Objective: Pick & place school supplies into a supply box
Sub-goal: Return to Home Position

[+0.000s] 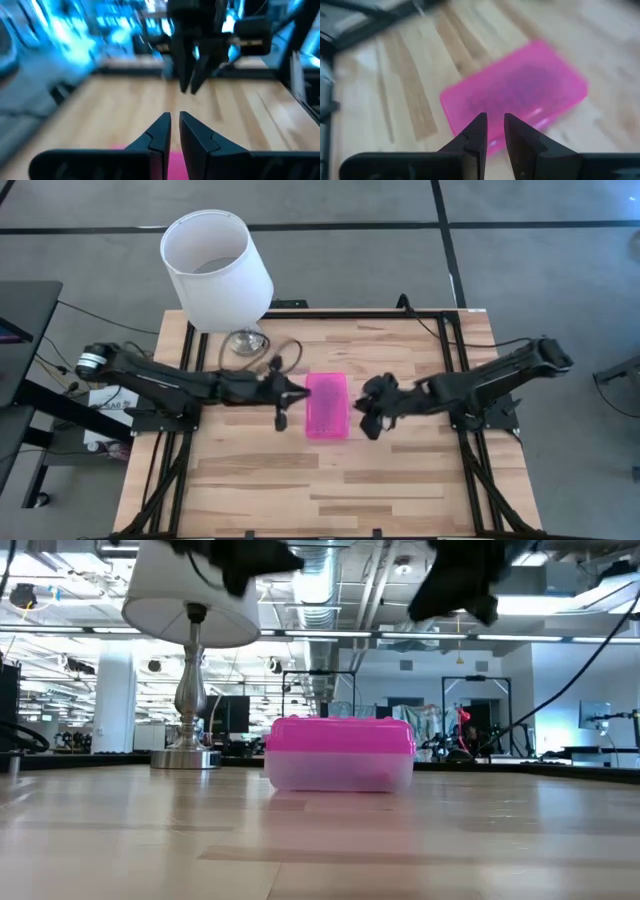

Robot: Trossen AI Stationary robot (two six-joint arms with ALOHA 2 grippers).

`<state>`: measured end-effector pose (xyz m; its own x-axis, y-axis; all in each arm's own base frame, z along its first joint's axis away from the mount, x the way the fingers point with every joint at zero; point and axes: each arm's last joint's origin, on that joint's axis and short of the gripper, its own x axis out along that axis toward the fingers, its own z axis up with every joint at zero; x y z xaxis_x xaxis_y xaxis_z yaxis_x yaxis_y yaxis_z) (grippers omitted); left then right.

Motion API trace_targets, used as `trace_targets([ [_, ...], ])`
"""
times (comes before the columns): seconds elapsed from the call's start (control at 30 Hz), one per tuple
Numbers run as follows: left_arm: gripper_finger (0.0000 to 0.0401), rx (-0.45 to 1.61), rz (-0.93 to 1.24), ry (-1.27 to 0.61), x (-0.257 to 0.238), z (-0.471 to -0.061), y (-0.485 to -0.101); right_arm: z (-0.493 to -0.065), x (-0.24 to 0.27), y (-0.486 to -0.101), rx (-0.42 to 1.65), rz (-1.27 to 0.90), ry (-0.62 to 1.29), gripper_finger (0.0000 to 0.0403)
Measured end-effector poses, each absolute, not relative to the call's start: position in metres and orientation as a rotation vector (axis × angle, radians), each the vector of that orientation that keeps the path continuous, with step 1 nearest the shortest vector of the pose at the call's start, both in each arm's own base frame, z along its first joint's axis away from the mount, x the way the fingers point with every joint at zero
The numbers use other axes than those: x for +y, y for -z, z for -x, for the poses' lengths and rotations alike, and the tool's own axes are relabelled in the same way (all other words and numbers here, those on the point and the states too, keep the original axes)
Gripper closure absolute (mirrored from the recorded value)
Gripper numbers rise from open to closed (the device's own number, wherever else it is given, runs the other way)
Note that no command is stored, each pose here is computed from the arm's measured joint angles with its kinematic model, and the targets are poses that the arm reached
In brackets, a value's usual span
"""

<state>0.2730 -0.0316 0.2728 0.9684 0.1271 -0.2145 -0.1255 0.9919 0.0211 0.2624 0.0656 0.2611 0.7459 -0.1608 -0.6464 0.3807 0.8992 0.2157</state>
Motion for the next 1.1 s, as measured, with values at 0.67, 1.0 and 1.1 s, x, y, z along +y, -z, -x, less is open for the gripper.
trace_targets([
  [0.67, 0.0367, 0.447, -0.377, -0.482, -0.007, -0.193, -0.314, -0.151, 0.007, -0.326, 0.572, -0.039, 0.535, 0.0345],
  [1.0, 0.0367, 0.3, -0.256, -0.448, -0.007, -0.199, -0.319, -0.143, -0.002, -0.33, 0.545, 0.01, 0.652, 0.0345],
  [1.1, 0.0367, 0.228, -0.254, -0.452, -0.007, -0.199, -0.33, -0.147, -0.002, -0.333, 0.504, -0.018, 0.651, 0.0345],
])
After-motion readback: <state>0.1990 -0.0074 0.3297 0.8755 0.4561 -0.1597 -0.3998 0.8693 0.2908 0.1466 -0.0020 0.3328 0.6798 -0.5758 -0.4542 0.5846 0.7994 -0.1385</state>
